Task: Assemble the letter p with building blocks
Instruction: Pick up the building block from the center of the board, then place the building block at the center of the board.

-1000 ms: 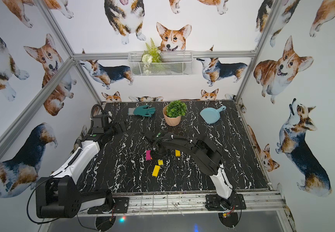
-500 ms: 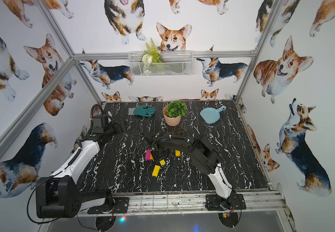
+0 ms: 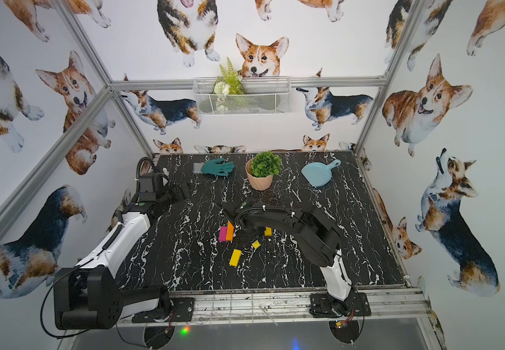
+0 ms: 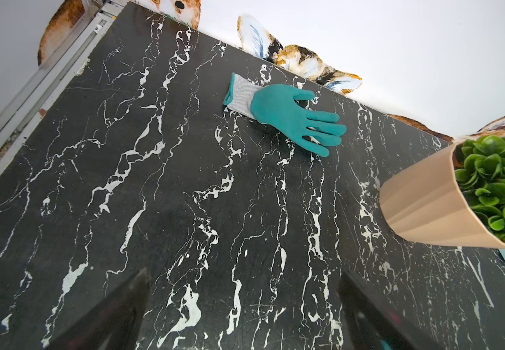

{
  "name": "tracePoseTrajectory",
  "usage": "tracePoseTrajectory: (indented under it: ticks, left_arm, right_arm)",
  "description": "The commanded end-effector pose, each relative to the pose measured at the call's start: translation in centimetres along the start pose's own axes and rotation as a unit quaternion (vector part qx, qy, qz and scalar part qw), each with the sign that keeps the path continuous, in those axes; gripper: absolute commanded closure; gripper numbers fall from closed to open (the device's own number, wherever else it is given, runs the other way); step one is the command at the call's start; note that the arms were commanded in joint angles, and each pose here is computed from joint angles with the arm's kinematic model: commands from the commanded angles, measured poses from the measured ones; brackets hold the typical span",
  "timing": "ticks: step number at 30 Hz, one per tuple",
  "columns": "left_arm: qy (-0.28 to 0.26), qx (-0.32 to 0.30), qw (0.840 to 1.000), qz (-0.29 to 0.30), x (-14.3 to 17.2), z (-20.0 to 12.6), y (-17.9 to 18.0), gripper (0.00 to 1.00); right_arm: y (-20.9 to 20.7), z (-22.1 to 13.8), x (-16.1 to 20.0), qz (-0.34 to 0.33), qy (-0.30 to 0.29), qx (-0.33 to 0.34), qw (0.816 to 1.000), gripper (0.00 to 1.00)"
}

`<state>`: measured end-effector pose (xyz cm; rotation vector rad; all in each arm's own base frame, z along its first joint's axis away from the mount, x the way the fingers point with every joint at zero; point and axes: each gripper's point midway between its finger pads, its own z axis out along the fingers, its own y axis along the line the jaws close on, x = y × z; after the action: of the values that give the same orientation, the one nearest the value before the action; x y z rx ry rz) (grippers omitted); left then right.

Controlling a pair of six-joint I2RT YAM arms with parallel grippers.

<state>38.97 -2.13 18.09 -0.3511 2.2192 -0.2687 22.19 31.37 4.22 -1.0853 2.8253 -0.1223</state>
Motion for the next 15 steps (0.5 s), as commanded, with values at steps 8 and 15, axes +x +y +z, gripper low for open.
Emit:
tracePoseTrajectory:
  ticks: [8,15]
  left_arm:
    - [-0.009,0.012,1.000,-0.006,-0.5,0.1,-0.4,0.00]
    - [-0.009,0.013,1.000,-0.004,-0.4,0.0,-0.5,0.00]
  right_arm:
    - [-0.2,0.3,1.6,-0.088,0.024,-0.023,0.996,0.67]
    - [1.1,0.4,1.2,-0.075,0.013,-0.058,0.995,0.42]
